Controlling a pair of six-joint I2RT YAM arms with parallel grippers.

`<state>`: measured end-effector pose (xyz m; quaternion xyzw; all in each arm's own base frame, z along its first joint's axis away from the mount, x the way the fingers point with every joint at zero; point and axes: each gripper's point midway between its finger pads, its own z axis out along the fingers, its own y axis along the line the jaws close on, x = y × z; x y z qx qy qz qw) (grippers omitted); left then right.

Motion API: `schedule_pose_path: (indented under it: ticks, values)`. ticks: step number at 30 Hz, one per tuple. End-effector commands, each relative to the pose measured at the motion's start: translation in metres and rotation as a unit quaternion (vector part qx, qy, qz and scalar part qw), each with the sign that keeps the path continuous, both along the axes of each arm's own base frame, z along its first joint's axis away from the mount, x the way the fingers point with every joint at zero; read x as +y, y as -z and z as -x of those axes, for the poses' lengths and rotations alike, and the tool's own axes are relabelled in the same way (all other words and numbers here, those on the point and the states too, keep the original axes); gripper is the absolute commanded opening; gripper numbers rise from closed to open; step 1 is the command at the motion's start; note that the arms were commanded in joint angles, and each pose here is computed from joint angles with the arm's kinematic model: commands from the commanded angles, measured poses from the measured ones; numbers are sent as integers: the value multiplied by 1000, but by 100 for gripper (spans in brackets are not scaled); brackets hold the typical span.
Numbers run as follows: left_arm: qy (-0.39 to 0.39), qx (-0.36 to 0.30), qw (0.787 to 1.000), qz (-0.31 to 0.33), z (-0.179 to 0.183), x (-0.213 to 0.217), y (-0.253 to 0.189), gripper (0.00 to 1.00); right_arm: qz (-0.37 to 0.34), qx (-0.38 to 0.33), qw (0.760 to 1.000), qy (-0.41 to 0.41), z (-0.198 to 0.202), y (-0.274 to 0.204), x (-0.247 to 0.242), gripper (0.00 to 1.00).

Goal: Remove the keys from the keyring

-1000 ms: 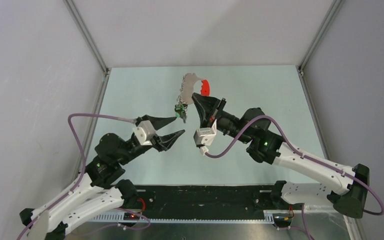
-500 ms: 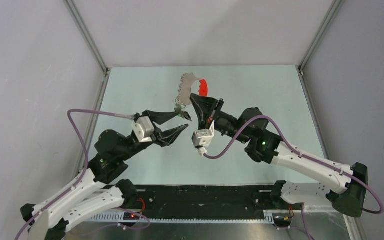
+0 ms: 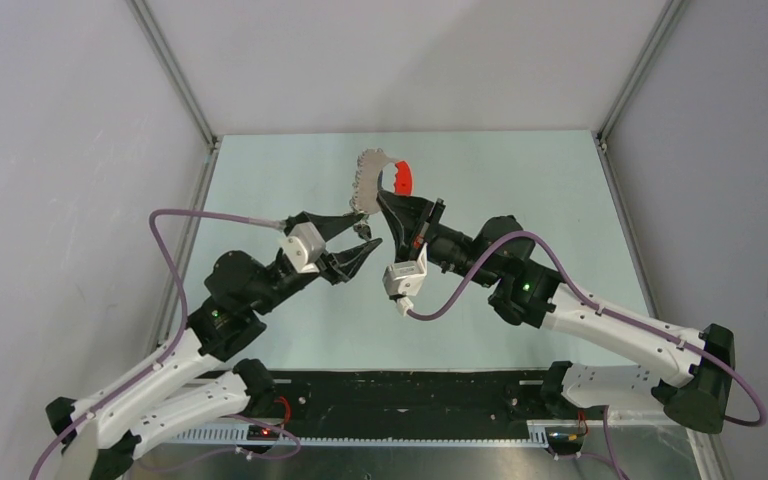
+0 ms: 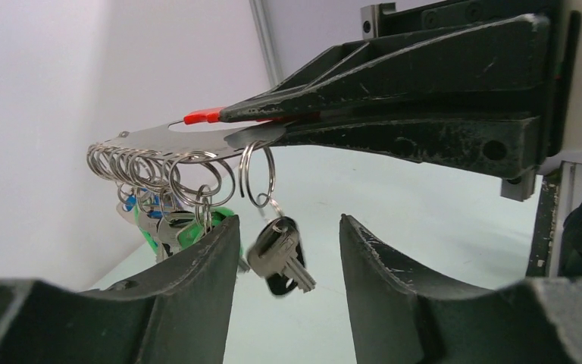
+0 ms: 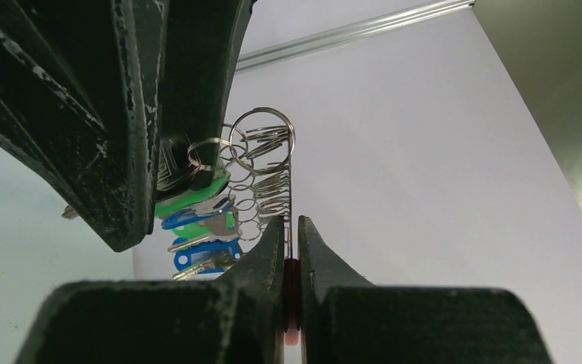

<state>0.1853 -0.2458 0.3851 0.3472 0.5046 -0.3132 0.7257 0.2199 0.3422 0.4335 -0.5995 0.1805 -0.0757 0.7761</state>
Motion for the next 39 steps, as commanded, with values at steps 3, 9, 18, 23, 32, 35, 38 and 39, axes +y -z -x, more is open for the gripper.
schedule_pose_path:
  ticks: [3,9,18,23,32,35,38,39]
  values:
    - [-25,-29,999,23,-6,8,-27,51,-62,-54,997,-4,11,-56,-11,0]
    - [-16,-22,999,16,-7,1,-22,25,-59,-51,997,0,10,-54,-12,0]
    - [-10,-14,1000,14,-4,2,-12,29,-59,-49,997,6,5,-53,-14,0]
    - [-11,-14,1000,14,-1,5,-7,16,-60,-45,997,8,3,-53,-16,0]
    - [-4,-12,1000,11,2,5,-1,7,-61,-46,997,6,3,-54,-16,0]
    - [-1,-10,1000,9,1,3,0,17,-63,-46,997,5,4,-55,-17,0]
    - [1,-10,1000,7,1,1,0,27,-62,-46,997,5,5,-55,-17,0]
    - [2,-10,1000,7,1,1,0,28,-62,-46,997,5,5,-55,-17,0]
